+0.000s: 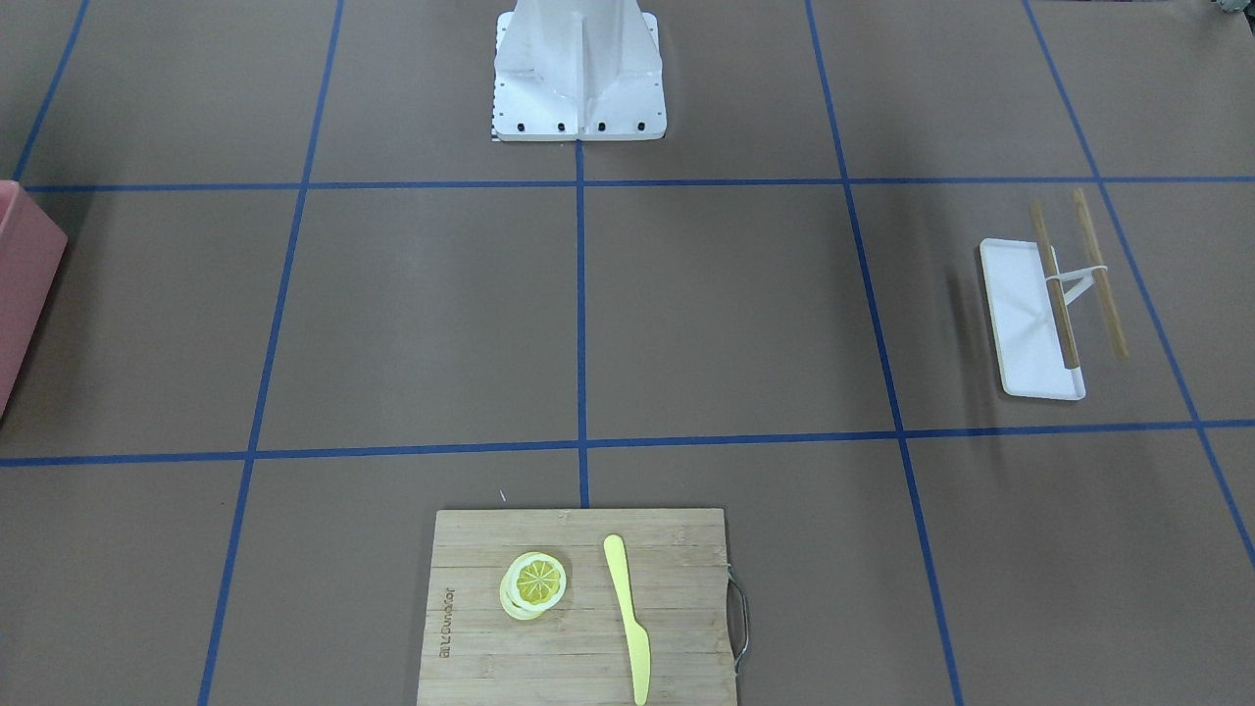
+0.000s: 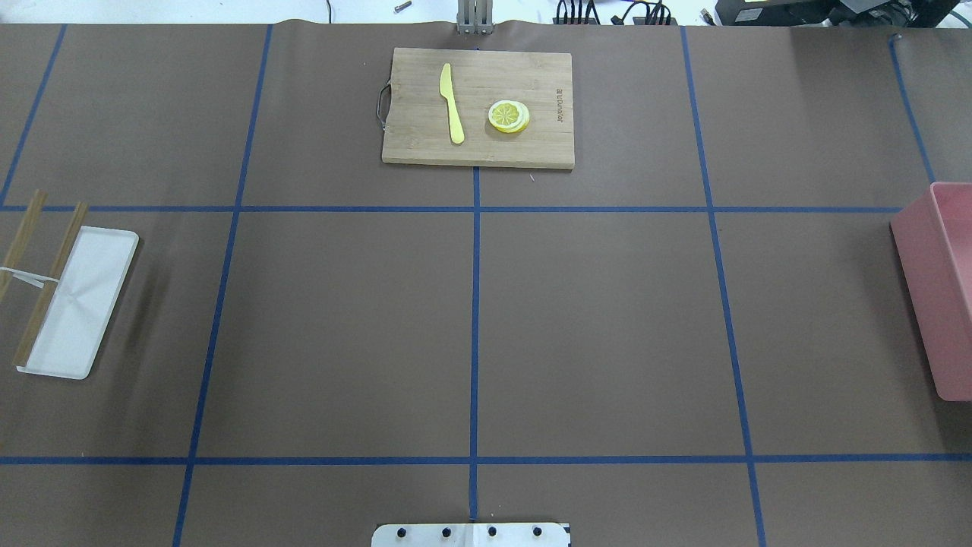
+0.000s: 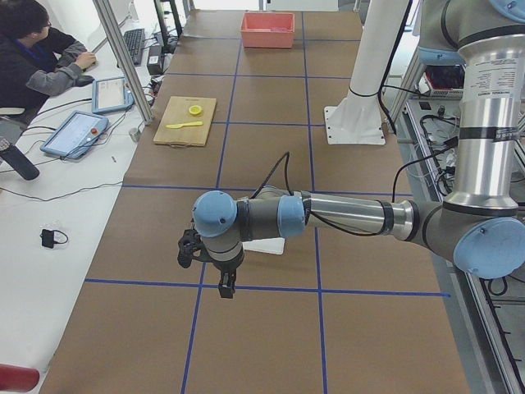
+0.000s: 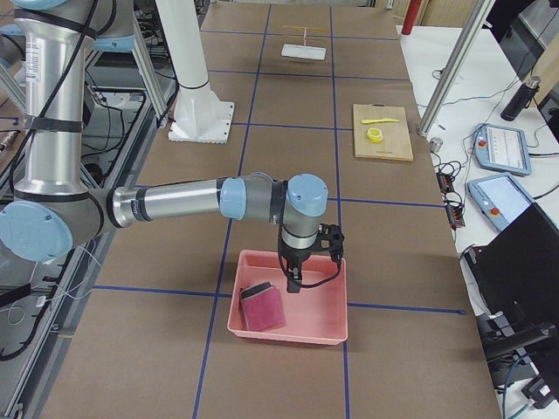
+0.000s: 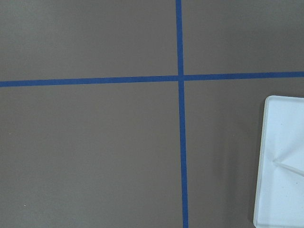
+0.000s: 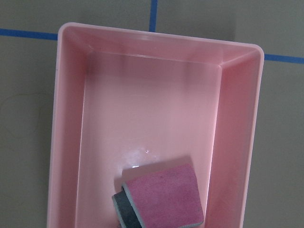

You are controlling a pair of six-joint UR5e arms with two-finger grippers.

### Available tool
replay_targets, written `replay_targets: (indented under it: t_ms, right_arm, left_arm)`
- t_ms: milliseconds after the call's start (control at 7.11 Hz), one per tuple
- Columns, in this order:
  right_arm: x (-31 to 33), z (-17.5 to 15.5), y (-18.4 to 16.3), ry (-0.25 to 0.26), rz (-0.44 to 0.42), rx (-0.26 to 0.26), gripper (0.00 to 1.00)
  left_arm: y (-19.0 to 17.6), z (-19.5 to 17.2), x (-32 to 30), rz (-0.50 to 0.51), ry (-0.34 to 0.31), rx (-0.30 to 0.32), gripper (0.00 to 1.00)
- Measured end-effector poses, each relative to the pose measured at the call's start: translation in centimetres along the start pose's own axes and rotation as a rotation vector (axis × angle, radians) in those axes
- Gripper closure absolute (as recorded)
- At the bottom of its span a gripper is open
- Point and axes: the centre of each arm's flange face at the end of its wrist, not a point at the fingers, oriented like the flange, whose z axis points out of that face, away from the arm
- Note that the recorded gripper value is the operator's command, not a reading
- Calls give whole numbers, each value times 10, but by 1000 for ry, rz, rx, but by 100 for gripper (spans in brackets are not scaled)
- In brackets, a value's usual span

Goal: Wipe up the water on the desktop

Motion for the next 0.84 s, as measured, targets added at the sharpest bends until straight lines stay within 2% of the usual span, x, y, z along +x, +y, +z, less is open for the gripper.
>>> replay_targets:
  t_ms: [563,844]
  right_arm:
    - [1,7,-3,-1,17,-10,0]
    - [9,16,-6,1,2,9,0]
  left_arm:
    - [13,11,-10,-10,-38,-29,0]
    - [15,12,-11,-6,-39,-29,0]
